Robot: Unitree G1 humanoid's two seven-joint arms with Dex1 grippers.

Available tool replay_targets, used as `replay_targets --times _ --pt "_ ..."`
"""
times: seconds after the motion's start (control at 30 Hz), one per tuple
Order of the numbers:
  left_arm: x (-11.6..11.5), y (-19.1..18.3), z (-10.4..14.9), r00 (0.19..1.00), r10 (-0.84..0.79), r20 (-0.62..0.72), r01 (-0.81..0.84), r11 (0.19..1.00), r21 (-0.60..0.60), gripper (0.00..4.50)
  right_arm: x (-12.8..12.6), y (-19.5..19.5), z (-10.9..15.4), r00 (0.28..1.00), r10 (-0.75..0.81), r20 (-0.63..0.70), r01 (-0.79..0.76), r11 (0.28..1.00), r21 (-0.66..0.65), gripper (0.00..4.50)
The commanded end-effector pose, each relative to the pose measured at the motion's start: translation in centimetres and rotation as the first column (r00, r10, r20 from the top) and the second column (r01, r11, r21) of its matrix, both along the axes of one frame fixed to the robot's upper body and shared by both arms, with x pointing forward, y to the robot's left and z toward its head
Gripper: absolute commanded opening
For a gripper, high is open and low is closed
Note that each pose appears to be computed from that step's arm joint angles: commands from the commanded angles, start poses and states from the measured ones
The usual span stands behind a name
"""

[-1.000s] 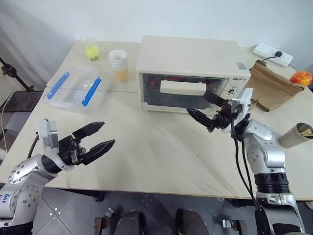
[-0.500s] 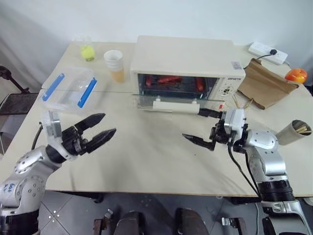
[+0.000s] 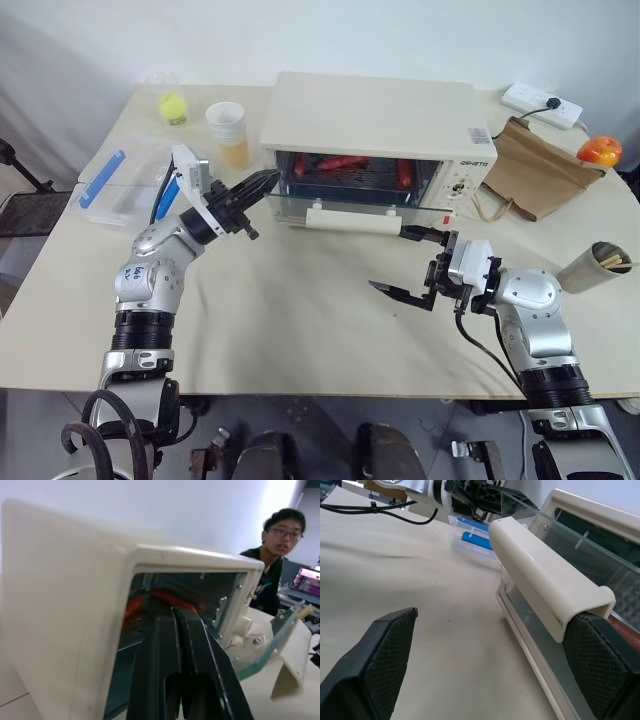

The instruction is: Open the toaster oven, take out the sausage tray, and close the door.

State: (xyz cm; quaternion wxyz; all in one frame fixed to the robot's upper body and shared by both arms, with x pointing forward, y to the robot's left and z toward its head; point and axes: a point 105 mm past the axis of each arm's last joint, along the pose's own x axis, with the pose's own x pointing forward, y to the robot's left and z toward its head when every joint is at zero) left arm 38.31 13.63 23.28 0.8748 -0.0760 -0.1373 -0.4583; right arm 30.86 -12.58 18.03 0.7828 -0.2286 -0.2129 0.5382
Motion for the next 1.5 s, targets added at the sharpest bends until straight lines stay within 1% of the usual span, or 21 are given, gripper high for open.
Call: replay_targets --times 0.03,0.13,0.2,0.33,0.43,0.5,0.57,0.67,0.73,0.83,0.9,0.97,1.03,1.07,1.1,1.17,1.2,1.3,1.33,1.4,1.5 --pt "-0.3 -1.4 -0.1 0.996 -0.091 0.027 0.088 0.993 0.076 0.03 -0.3 -0.4 0.8 0.999 -0.02 0.05 0.02 1.0 0.003 4.5" --pt "-0.6 -1.6 -0.7 0.992 -0.123 0.018 0.121 0.988 0.098 0.03 -0.2 -1.2 0.6 0.997 -0.066 0.036 0.065 0.998 0.017 4.5" --pt "-0.9 -1.7 -1.3 0.99 -0.143 0.01 0.14 0.983 0.119 0.03 -0.7 -2.8 0.0 0.991 -0.133 -0.002 0.133 0.991 0.022 4.5" --pt "-2.4 -2.4 -3.0 0.969 -0.243 -0.035 0.245 0.955 0.164 0.03 -3.0 -6.1 -1.9 0.961 -0.255 -0.108 0.256 0.967 -0.003 4.5" --pt "-3.0 -2.9 -4.5 0.96 -0.274 -0.06 0.28 0.937 0.21 0.03 -4.3 -8.0 -2.8 0.929 -0.334 -0.157 0.333 0.942 -0.034 4.5" --pt "-3.1 -3.0 -5.5 0.96 -0.271 -0.076 0.281 0.931 0.232 0.03 -4.7 -9.1 -2.7 0.906 -0.391 -0.164 0.389 0.92 -0.045 4.5" --pt "-3.2 -3.0 -6.6 0.962 -0.257 -0.092 0.272 0.929 0.25 0.03 -4.6 -10.2 -1.9 0.88 -0.451 -0.148 0.449 0.892 -0.045 4.5" --pt "-3.2 -2.7 -8.0 0.969 -0.227 -0.101 0.247 0.924 0.29 0.03 -4.1 -10.9 -0.4 0.853 -0.516 -0.074 0.515 0.857 -0.039 4.5" --pt "-3.3 -2.3 -8.6 0.974 -0.202 -0.099 0.223 0.926 0.305 0.03 -3.5 -10.6 0.3 0.849 -0.529 -0.011 0.528 0.848 -0.055 4.5" --pt "-3.2 -2.1 -8.9 0.979 -0.183 -0.091 0.202 0.93 0.307 0.03 -2.9 -10.0 0.9 0.85 -0.525 0.042 0.527 0.847 -0.069 4.5" --pt "-3.3 -1.7 -9.3 0.985 -0.155 -0.076 0.171 0.928 0.331 0.03 -1.9 -8.4 1.4 0.864 -0.498 0.074 0.503 0.862 -0.065 4.5" --pt "-3.3 -1.2 -9.5 0.992 -0.112 -0.056 0.124 0.934 0.334 0.03 -0.8 -5.4 1.9 0.879 -0.452 0.153 0.469 0.878 -0.094 4.5" --pt "-3.3 -0.4 -9.7 0.998 -0.06 -0.027 0.066 0.933 0.353 0.03 1.0 -2.9 1.9 0.842 -0.488 0.229 0.522 0.843 -0.126 4.5" --pt "-3.3 -0.3 -9.8 0.999 -0.049 -0.019 0.052 0.932 0.359 0.03 1.5 -2.5 1.9 0.828 -0.504 0.247 0.544 0.829 -0.13 4.5" --pt "-3.4 -0.2 -9.8 0.999 -0.04 -0.018 0.044 0.936 0.351 0.03 1.8 -1.3 2.0 0.836 -0.482 0.261 0.525 0.842 -0.127 4.5" --pt "-3.4 0.1 -9.5 1.0 -0.018 -0.005 0.019 0.948 0.319 0.4 2.3 0.3 1.7 0.841 -0.455 0.291 0.509 0.848 -0.146 4.5" --pt "-3.7 0.3 -8.9 1.0 -0.005 0.013 0.002 0.964 0.267 0.61 3.3 1.4 1.6 0.829 -0.455 0.325 0.522 0.838 -0.159 4.5" --pt "-4.7 1.2 -7.5 0.998 0.02 0.06 -0.03 0.987 0.161 1.52 5.8 3.2 2.2 0.773 -0.497 0.394 0.584 0.8 -0.136 4.5" --pt "-5.1 1.4 -7.3 0.997 0.026 0.071 -0.036 0.989 0.141 1.82 6.5 3.5 2.0 0.774 -0.498 0.392 0.586 0.797 -0.145 4.5" --pt "-5.5 2.3 -6.7 0.991 0.073 0.109 -0.085 0.99 0.112 2.43 8.0 3.6 1.8 0.742 -0.535 0.404 0.631 0.761 -0.15 4.5" --pt "-6.1 3.3 -5.7 0.979 0.134 0.154 -0.146 0.986 0.075 3.4 9.3 4.2 1.9 0.713 -0.537 0.452 0.652 0.744 -0.145 4.5"
